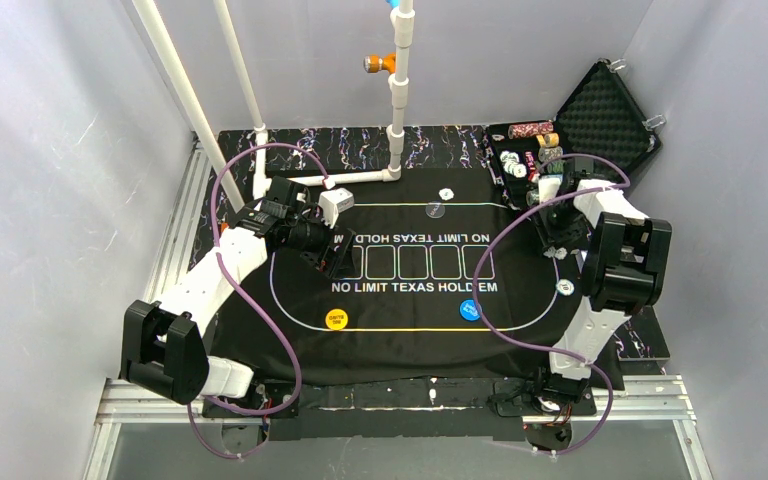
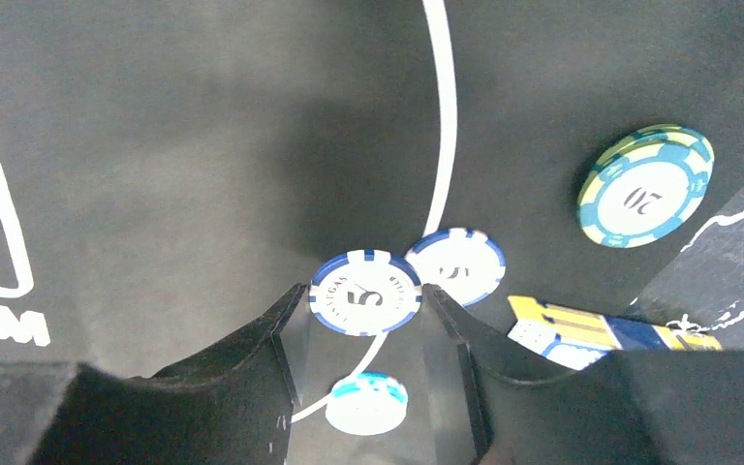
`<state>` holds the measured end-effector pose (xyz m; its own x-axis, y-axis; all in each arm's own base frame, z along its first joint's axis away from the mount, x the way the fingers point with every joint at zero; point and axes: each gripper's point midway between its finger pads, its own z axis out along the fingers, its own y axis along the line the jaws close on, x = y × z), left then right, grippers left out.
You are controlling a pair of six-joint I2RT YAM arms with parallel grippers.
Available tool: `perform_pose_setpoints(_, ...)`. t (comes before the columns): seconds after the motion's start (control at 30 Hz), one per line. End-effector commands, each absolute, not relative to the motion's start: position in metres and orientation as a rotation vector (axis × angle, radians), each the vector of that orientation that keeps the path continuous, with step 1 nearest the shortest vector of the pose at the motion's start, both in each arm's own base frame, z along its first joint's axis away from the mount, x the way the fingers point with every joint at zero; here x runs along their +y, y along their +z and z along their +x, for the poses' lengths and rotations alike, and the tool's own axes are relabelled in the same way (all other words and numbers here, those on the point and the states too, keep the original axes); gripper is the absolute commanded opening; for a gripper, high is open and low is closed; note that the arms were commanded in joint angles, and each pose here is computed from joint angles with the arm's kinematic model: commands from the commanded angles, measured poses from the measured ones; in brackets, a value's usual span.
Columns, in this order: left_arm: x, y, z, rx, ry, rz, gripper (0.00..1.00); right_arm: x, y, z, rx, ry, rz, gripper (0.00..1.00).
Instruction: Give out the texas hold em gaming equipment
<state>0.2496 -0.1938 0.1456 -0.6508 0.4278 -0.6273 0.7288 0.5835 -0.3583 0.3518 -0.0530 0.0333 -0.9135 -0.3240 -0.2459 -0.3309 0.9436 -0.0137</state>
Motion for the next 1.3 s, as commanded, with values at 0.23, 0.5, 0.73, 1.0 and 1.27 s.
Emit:
perform_pose_setpoints(0.23, -0.196, 0.161, 0.248, 2.307, -0.879, 0.917, 0.98, 0.034, 0.083, 0.321, 2.704, 0.216, -0.834, 0.47)
perform_pose_setpoints(0.5, -0.196, 0.164, 0.247, 2.305, -0.888, 0.909, 0.98, 0.079, 0.077, 0.266, 2.644, 0.279, -1.208, 0.43)
perform_pose_setpoints(0.73, -0.195, 0.165, 0.246, 2.302, -0.892, 0.904, 0.98, 0.097, 0.054, 0.225, 2.628, 0.300, -1.438, 0.42)
perform_pose_setpoints(1.0, -0.194, 0.165, 0.247, 2.306, -0.890, 0.901, 0.98, 0.097, 0.039, 0.200, 2.601, 0.253, -1.588, 0.42)
perform_pose_setpoints(1.27, -0.194, 0.165, 0.248, 2.305, -0.889, 0.901, 0.98, 0.096, 0.034, 0.185, 2.554, 0.217, -1.723, 0.44)
